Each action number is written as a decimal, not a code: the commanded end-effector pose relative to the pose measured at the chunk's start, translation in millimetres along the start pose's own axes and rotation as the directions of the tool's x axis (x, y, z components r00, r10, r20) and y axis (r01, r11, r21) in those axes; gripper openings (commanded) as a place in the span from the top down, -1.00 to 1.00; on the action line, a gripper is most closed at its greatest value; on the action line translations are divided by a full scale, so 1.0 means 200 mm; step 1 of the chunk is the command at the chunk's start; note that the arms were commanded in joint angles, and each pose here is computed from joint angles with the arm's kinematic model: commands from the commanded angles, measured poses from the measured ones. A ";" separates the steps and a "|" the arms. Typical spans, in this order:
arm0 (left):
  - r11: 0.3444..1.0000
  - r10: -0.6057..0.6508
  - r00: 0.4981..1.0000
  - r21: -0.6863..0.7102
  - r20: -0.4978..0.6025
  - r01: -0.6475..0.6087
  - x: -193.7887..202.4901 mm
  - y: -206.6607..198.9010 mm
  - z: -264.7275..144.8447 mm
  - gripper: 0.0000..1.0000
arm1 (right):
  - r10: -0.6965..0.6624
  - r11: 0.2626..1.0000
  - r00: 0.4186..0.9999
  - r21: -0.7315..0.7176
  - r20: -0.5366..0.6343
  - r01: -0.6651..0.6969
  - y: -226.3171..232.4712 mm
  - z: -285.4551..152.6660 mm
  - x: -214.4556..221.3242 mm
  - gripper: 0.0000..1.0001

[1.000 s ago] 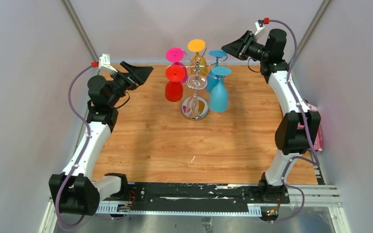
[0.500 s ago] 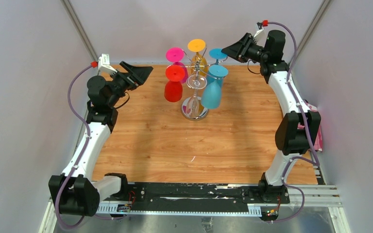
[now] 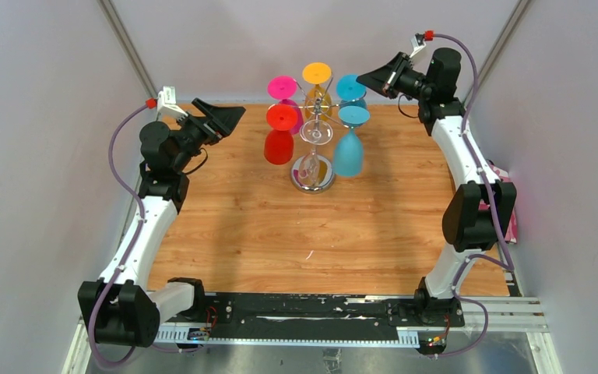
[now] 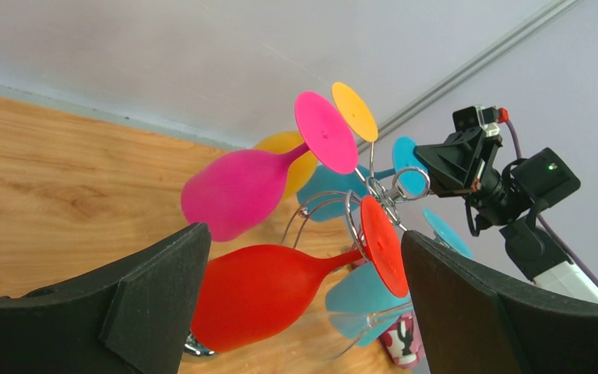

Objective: Take the wine glass off the wine glass rack

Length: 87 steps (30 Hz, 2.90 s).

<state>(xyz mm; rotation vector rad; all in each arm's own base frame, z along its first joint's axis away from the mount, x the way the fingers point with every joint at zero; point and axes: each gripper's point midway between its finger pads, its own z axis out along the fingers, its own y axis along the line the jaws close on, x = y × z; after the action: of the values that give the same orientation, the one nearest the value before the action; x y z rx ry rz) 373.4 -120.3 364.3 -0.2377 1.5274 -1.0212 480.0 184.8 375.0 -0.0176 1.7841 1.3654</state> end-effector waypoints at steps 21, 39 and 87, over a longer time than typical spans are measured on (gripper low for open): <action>1.000 -0.014 0.999 0.000 -0.034 0.014 0.06 0.02 -0.05 -0.96 | 0.369 0.925 0.927 0.073 0.069 -0.374 -0.08 -0.05 -0.01 1.00; 1.000 -0.020 0.999 -0.007 -0.048 0.020 0.08 0.03 -0.05 -0.91 | 0.322 0.946 0.944 0.017 0.077 -0.324 0.12 -0.20 -0.04 1.00; 0.993 0.116 0.992 0.025 0.039 -0.117 -0.13 -0.20 -0.13 -0.88 | 0.101 0.990 0.961 0.073 0.257 -0.124 0.16 -0.64 -0.30 1.00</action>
<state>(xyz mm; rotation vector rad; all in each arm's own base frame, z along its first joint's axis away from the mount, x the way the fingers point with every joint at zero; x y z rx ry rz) 355.1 -114.2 354.3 -0.2336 1.5911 -0.9470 487.8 62.9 366.5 0.5675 1.7691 1.3781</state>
